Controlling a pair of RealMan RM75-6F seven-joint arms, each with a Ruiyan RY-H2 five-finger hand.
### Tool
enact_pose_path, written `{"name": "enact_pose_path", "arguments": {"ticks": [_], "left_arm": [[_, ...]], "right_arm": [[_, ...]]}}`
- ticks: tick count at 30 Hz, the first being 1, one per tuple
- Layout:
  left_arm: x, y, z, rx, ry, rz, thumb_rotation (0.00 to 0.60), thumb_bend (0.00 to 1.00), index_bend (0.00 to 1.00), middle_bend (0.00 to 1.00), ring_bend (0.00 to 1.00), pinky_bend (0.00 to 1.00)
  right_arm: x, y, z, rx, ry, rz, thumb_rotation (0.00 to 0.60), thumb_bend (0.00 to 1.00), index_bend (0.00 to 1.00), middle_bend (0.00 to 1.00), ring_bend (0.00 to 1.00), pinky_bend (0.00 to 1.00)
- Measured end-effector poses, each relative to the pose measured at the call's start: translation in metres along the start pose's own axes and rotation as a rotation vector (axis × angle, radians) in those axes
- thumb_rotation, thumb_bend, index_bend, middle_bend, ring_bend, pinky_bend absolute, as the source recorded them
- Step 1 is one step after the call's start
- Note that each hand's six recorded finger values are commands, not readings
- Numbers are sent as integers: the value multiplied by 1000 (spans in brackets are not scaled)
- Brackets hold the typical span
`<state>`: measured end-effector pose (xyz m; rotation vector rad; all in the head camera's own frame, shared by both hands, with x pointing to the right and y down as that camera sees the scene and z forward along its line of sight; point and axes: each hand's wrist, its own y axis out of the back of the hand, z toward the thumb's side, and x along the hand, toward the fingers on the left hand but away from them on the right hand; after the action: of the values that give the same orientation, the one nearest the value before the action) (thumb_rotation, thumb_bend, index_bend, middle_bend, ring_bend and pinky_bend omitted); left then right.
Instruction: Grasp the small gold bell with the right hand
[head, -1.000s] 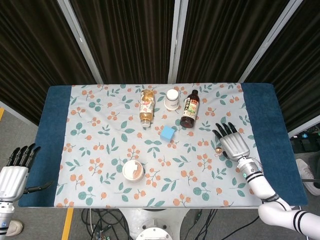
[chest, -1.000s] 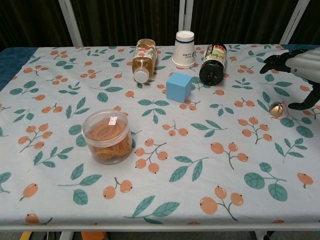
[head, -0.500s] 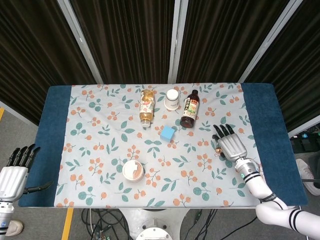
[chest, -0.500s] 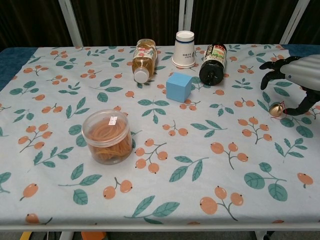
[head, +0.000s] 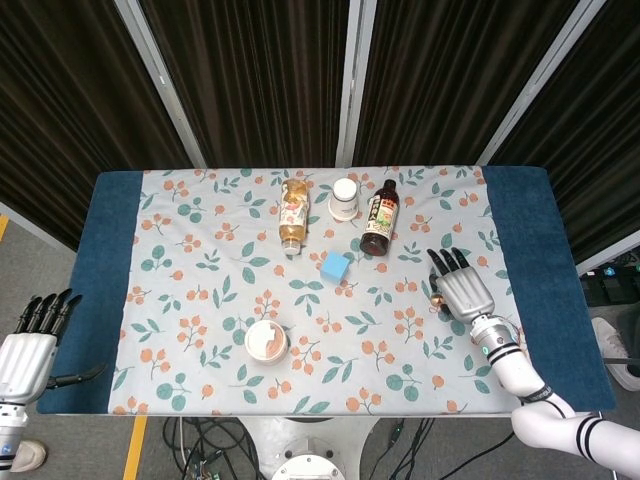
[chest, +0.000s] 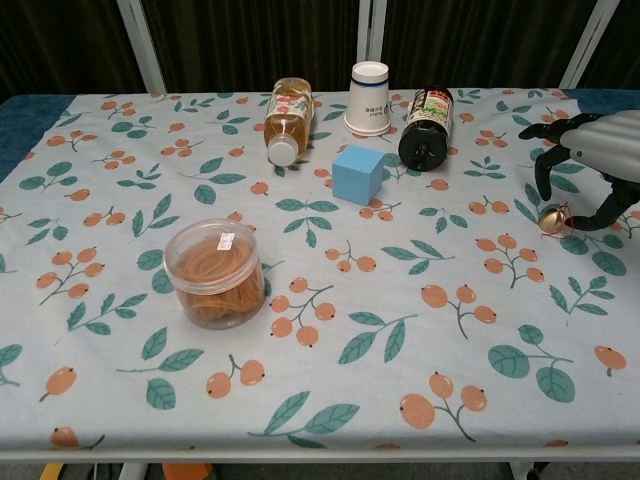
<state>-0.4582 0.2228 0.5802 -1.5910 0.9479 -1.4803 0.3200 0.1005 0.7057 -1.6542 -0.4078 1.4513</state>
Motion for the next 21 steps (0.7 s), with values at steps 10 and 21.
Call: {"name": "enact_pose_path", "arguments": {"ticks": [10,21], "left_arm": [[-1,-2,-1,-2,-5,-10,348,0,0,0,0,0],[-1,-3,-1,-2,-9,-10,348,0,0,0,0,0]], "right_arm": [[-3,-2,-1,-2,-1,8,600,221,512,0,0,0],[-3,-2,-2,-9,-4,13,600,258,530,7,0,0]]}}
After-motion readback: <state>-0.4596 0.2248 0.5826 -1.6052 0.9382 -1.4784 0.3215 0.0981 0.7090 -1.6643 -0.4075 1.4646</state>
